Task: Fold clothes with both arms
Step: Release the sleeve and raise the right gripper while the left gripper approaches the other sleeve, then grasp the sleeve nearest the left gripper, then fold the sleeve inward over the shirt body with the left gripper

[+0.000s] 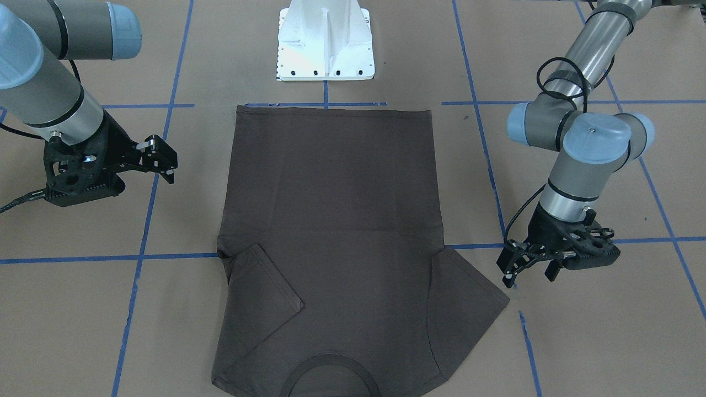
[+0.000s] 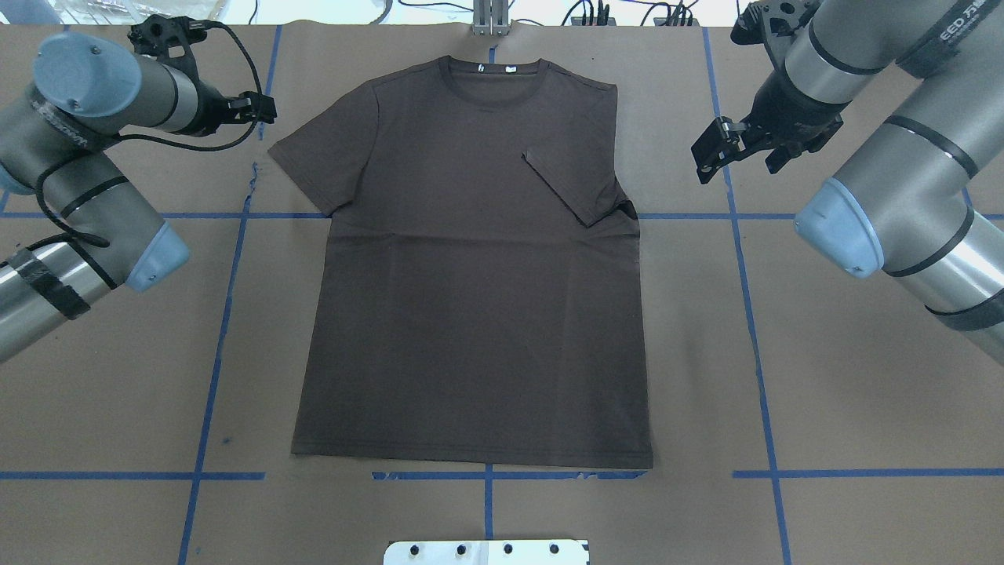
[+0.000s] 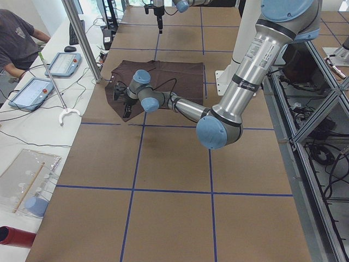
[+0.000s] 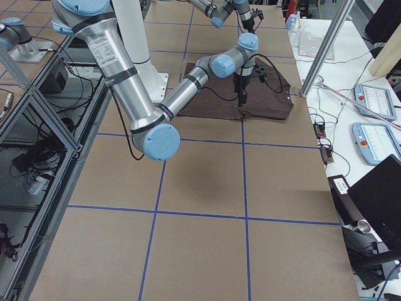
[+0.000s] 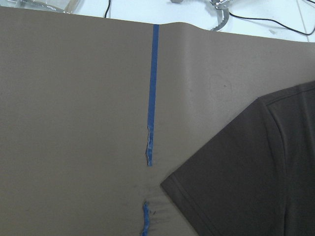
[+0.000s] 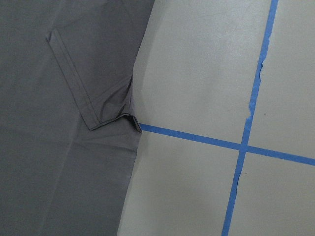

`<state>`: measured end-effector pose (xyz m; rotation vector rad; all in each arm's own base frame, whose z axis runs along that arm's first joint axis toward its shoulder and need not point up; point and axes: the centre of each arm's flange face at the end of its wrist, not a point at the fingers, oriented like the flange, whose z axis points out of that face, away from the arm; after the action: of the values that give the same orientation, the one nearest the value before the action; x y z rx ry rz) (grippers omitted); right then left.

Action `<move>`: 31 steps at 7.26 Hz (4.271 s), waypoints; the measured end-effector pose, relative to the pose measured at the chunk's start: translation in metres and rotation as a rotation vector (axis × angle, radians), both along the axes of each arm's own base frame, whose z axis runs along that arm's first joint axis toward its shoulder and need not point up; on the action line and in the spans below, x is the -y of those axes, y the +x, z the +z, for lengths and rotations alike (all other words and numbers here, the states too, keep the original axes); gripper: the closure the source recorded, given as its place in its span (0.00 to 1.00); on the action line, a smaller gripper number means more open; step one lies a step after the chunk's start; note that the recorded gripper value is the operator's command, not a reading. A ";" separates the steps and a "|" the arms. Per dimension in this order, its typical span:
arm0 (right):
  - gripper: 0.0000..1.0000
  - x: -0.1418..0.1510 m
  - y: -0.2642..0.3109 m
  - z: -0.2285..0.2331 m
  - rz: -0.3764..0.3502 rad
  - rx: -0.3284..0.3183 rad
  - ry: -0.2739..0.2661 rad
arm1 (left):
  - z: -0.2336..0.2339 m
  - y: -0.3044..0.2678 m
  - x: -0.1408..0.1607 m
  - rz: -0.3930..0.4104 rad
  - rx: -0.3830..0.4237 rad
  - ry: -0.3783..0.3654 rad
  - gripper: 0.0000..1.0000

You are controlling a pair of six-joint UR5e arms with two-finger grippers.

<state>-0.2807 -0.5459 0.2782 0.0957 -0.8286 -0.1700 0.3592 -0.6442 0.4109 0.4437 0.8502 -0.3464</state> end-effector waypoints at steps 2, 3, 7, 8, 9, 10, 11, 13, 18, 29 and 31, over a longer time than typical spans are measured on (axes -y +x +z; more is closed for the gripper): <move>0.00 0.000 0.000 0.001 -0.001 0.000 0.000 | 0.010 0.039 0.007 -0.012 0.036 0.002 0.04; 0.00 0.000 0.000 0.000 0.000 0.000 -0.001 | 0.014 0.053 0.007 -0.004 0.048 -0.004 0.04; 0.00 0.000 -0.001 -0.003 0.004 0.004 -0.004 | 0.034 0.070 0.015 0.000 0.045 0.008 0.12; 0.00 0.000 -0.002 -0.003 0.004 0.004 -0.004 | 0.036 0.070 0.016 0.001 0.045 0.009 0.12; 0.00 0.000 -0.002 -0.004 0.004 0.005 -0.004 | 0.036 0.069 0.016 0.001 0.045 0.010 0.13; 0.00 0.000 -0.002 -0.004 0.003 0.006 -0.004 | 0.036 0.069 0.016 0.002 0.045 0.011 0.17; 0.00 0.000 -0.002 -0.004 0.002 0.007 -0.004 | 0.036 0.070 0.016 0.003 0.046 0.011 0.18; 0.00 0.000 -0.002 -0.004 0.002 0.008 -0.005 | 0.036 0.070 0.015 0.004 0.046 0.012 0.32; 0.00 0.000 -0.002 -0.004 0.001 0.008 -0.006 | 0.034 0.070 0.015 0.004 0.044 0.013 1.00; 0.00 -0.001 0.001 -0.001 -0.001 0.007 -0.003 | -0.163 0.172 0.045 -0.039 -0.099 -0.098 0.34; 0.00 0.000 0.002 -0.001 0.002 0.007 -0.003 | -0.157 0.186 0.039 -0.023 -0.111 -0.085 0.00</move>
<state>-0.2789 -0.5457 0.2770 0.0937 -0.8352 -0.1668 0.5453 -0.6836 0.2536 0.3575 0.9353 -0.4299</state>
